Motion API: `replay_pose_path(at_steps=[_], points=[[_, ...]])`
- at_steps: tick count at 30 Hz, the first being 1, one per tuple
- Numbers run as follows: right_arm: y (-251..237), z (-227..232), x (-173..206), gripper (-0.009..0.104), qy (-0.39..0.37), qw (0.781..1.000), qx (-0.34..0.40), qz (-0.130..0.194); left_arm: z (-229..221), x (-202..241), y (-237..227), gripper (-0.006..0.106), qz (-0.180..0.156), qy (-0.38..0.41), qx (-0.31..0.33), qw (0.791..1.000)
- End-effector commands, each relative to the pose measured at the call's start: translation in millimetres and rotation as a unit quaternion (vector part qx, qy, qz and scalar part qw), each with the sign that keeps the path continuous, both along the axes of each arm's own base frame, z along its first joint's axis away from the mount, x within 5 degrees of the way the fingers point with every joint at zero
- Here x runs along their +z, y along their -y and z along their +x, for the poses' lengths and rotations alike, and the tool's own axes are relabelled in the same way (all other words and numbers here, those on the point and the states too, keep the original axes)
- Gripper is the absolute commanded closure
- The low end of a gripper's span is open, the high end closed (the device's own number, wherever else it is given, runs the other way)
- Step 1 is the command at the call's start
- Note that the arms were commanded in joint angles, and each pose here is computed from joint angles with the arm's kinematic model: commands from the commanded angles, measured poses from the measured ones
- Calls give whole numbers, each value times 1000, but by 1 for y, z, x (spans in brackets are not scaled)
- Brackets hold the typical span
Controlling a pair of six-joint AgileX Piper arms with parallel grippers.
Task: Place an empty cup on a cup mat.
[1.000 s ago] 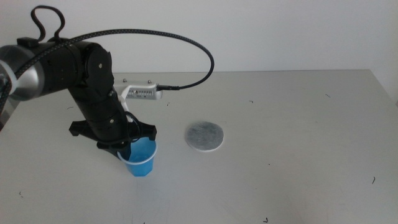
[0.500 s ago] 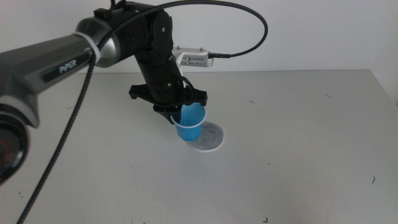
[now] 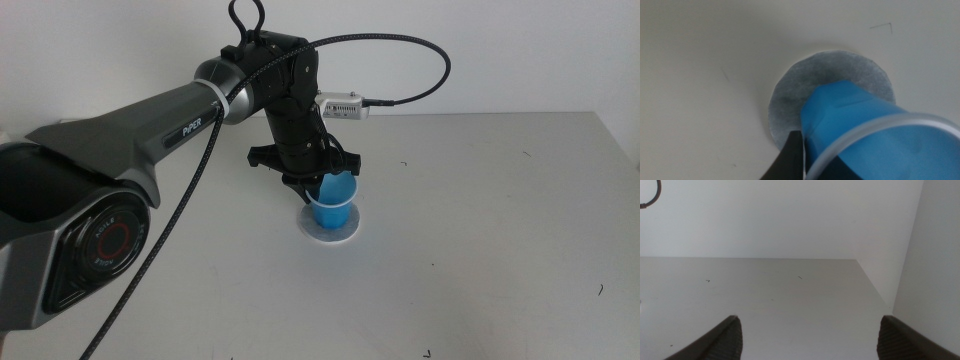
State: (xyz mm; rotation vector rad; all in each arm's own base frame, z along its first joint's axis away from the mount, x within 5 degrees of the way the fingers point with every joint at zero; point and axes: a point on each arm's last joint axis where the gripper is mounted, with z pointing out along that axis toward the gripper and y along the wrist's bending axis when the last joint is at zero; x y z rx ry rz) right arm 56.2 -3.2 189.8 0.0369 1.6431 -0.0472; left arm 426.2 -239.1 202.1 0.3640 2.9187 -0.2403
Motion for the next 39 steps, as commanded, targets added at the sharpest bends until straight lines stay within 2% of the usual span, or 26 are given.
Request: replay_pose_path(at_steps=[1,2,5,7,9,15,20,29,34,37,39], points=[[0,-2,12,1,54,998,1,-12,-3,38,2,100,-30,43,4,999],[0,-2,12,1,54,998,1,-12,-2,38,2,100,-28,47,3,998],[0,-2,12,1,54,998,1,-12,-3,38,1,89,-22,43,-2,999],[0,-2,12,1,54,998,1,-12,-4,37,1,77,-22,36,-6,999],[0,-2,12,1,54,998,1,-12,-5,37,2,60,-24,32,-14,999],[0,-2,12,1,54,998,1,-12,-10,50,-2,-2,-16,41,-41,998],[0,-2,12,1,54,998,1,-12,-19,81,-7,-5,-28,68,-59,996],[0,-2,12,1,54,998,1,-12,-52,166,-28,-5,-63,152,-32,986],[0,-2,12,1,54,998,1,-12,-88,220,-55,-5,-52,191,-3,980],[0,-2,12,1,54,998,1,-12,-112,252,-74,-5,-46,236,11,971],[0,-2,12,1,54,998,1,-12,-128,268,-87,-5,-31,266,10,963]])
